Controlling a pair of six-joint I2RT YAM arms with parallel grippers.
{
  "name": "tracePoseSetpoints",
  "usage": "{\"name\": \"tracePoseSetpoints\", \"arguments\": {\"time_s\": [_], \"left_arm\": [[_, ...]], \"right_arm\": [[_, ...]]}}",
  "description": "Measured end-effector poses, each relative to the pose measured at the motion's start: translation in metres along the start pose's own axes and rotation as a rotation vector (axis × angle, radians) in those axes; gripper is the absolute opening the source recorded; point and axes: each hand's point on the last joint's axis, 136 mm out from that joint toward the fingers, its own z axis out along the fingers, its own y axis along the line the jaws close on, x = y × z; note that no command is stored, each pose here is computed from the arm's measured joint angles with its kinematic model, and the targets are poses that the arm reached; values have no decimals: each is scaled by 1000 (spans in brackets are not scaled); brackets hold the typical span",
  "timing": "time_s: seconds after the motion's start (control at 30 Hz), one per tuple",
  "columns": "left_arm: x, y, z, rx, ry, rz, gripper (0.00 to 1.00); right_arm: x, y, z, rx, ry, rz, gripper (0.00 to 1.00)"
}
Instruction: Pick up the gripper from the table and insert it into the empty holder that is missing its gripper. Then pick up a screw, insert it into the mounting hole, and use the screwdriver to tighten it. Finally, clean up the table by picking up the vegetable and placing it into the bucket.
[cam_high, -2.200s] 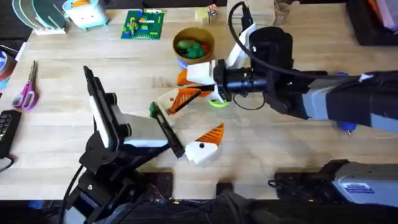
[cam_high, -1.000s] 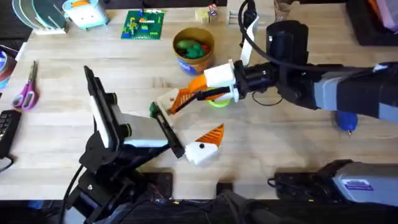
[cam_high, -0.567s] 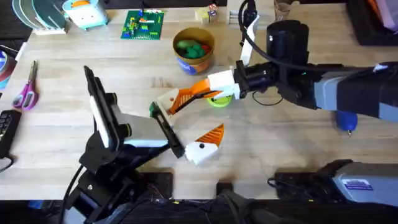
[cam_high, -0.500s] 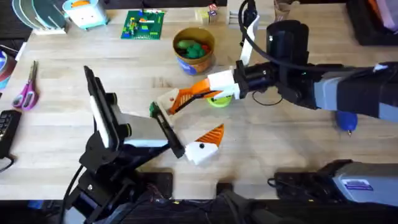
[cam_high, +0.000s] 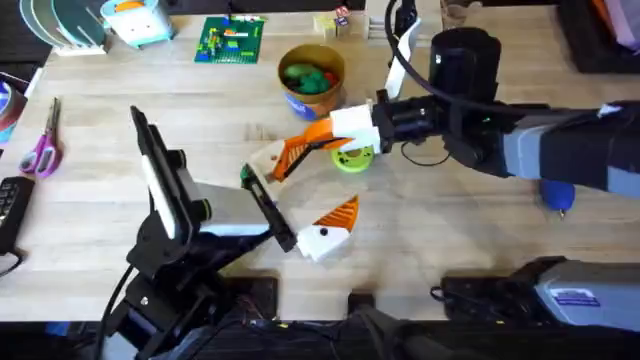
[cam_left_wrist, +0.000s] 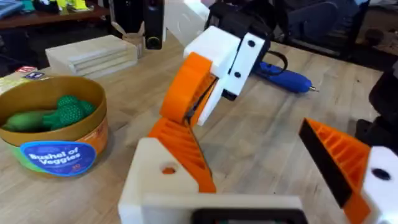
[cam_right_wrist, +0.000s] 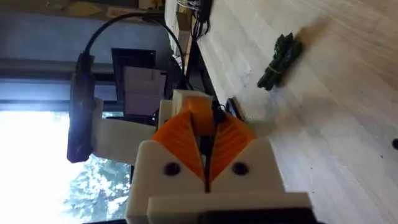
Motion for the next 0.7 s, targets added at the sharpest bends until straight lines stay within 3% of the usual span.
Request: {"name": "tracePoseSetpoints", "arguments": {"time_s": [0.4,0.7], "left_arm": [[-1,9,0,-49,-4,9,992],[-1,24,-2,-139,-7,-5,993]], "right_arm": [[-3,2,10,17,-35,19,11],[-4,0,23,57,-76,16,11]]}}
